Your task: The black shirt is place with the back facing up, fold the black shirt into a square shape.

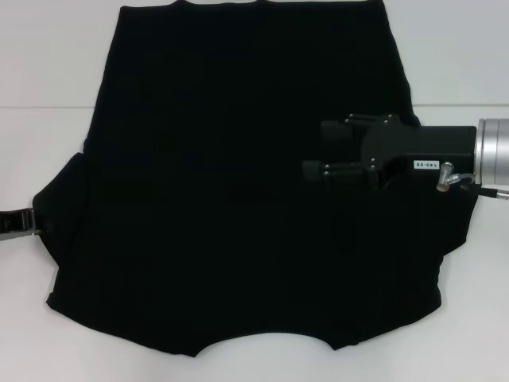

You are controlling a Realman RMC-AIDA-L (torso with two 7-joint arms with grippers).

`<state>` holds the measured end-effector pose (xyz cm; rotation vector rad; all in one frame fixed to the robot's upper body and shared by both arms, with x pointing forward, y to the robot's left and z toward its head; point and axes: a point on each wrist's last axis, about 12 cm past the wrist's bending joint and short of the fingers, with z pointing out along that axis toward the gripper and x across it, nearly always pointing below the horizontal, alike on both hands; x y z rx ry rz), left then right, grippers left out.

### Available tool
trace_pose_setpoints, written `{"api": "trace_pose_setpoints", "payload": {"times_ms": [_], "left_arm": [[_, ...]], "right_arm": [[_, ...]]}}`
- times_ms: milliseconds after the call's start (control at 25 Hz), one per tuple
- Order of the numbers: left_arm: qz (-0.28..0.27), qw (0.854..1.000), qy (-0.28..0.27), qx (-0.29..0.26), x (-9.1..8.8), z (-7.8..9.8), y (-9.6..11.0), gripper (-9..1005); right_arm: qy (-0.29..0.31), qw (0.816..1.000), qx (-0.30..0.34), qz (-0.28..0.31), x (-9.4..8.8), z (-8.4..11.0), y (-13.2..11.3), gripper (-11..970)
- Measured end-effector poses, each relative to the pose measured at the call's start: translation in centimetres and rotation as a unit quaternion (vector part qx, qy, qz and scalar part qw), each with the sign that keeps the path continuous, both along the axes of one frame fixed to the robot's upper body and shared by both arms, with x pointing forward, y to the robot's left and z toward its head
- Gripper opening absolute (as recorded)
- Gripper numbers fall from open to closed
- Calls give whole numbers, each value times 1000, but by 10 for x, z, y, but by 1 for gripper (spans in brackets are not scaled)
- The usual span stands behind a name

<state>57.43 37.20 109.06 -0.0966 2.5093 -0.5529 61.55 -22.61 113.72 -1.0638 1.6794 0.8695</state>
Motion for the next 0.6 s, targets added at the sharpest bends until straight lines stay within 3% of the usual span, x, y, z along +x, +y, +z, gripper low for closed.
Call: {"api": "trace_pose_setpoints", "payload": {"times_ms": [200, 600], "left_arm": [[2, 1000, -3, -2, 1, 0, -1, 1], [37, 999, -18, -4, -3, -1, 10, -1]], "right_arm": [[0, 1000, 3, -5, 0, 0, -2, 876], [1, 1000, 18, -15, 0, -1, 0, 876]]}}
